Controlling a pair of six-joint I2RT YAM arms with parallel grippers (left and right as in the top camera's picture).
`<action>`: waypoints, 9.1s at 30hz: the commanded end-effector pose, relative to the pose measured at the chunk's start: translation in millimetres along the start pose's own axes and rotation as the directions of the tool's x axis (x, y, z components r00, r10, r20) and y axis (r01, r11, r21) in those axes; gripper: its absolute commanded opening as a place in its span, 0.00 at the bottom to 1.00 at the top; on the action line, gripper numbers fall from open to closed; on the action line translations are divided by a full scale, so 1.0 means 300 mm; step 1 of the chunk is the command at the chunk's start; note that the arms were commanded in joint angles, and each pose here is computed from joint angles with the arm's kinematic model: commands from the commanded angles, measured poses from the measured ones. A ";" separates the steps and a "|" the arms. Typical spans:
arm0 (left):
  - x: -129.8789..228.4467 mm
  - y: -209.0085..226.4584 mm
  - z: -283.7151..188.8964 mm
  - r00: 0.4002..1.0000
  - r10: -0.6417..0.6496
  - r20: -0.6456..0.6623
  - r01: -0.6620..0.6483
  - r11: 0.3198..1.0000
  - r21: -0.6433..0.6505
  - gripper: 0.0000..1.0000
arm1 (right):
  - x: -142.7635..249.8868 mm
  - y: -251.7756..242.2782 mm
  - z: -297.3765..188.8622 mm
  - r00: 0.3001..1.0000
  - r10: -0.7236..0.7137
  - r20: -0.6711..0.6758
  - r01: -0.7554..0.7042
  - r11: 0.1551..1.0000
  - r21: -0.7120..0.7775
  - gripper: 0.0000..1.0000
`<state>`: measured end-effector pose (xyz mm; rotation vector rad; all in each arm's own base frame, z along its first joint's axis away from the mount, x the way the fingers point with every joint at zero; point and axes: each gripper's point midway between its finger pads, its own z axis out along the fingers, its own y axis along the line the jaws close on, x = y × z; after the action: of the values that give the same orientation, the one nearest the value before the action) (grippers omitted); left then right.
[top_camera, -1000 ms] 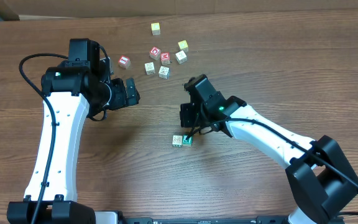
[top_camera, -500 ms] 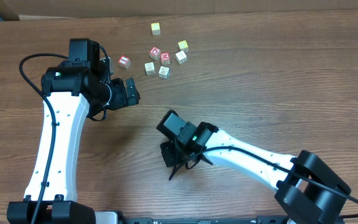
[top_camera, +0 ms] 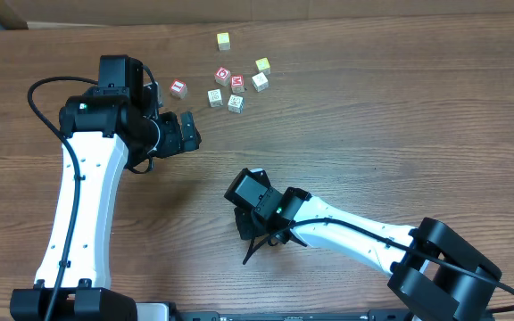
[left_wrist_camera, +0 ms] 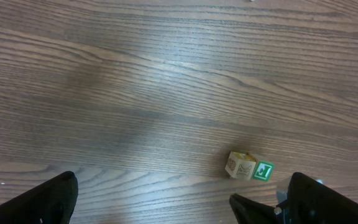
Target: Flip 5 blocks
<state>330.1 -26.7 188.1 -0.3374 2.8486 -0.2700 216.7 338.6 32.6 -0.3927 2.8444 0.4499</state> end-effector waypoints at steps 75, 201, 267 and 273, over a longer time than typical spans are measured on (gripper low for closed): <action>-0.022 -0.004 -0.015 1.000 0.003 0.022 -0.003 1.000 0.001 1.00 | -0.127 0.061 -0.118 0.993 0.019 0.113 -0.014 0.999 -0.047 0.04; -0.022 -0.004 -0.015 1.000 0.003 0.022 -0.003 1.000 0.001 1.00 | -0.955 -0.307 0.095 0.837 0.147 0.527 -0.210 0.976 0.062 0.56; -0.022 -0.004 -0.015 1.000 0.002 0.022 -0.002 1.000 0.001 1.00 | -0.908 -0.309 0.218 0.846 0.200 0.494 -0.255 0.966 0.046 0.75; -0.022 -0.004 -0.015 1.000 0.003 0.022 -0.003 1.000 0.001 1.00 | -0.902 -0.338 0.260 0.848 0.205 0.488 -0.264 0.963 0.055 0.61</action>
<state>330.1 -26.7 188.1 -0.3374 2.8486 -0.2700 511.9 339.2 16.1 0.0585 2.4090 0.3799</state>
